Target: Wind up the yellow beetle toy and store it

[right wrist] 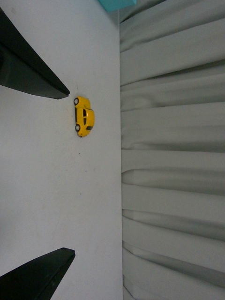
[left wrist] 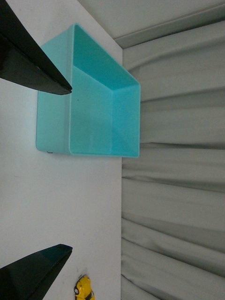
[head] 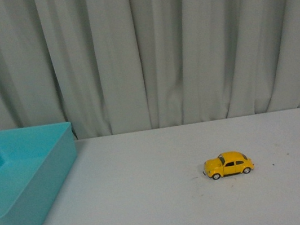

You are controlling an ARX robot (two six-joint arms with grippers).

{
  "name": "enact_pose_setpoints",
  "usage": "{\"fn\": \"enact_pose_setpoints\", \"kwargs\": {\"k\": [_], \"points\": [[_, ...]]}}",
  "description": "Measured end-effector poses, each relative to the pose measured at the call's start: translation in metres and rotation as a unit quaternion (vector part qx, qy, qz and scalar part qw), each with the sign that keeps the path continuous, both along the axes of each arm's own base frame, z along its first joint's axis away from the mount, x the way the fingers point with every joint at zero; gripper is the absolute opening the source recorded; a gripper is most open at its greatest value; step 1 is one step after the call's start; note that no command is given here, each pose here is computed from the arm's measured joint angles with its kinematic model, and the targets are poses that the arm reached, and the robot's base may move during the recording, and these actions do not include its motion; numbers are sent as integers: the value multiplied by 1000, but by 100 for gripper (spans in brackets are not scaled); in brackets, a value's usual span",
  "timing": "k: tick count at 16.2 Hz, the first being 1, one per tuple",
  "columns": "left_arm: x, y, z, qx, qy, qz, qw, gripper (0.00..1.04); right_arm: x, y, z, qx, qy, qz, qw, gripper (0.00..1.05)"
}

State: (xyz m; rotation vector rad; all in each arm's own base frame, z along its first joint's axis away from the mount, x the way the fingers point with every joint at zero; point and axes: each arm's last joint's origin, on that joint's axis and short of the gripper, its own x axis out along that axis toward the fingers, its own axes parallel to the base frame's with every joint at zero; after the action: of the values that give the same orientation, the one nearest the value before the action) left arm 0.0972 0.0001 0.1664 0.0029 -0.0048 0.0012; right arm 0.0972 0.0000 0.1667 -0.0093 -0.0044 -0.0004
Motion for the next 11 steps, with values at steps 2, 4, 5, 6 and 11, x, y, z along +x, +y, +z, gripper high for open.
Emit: {"fn": "enact_pose_setpoints", "kwargs": {"k": [2, 4, 5, 6, 11], "points": [[0, 0, 0, 0, 0, 0, 1000, 98, 0, 0, 0, 0, 0, 0, 1000, 98], [0, 0, 0, 0, 0, 0, 1000, 98, 0, 0, 0, 0, 0, 0, 1000, 98], [0, 0, 0, 0, 0, 0, 1000, 98, 0, 0, 0, 0, 0, 0, 1000, 98], [0, 0, 0, 0, 0, 0, 1000, 98, 0, 0, 0, 0, 0, 0, 1000, 98], [0, 0, 0, 0, 0, 0, 1000, 98, 0, 0, 0, 0, 0, 0, 1000, 98]]}}
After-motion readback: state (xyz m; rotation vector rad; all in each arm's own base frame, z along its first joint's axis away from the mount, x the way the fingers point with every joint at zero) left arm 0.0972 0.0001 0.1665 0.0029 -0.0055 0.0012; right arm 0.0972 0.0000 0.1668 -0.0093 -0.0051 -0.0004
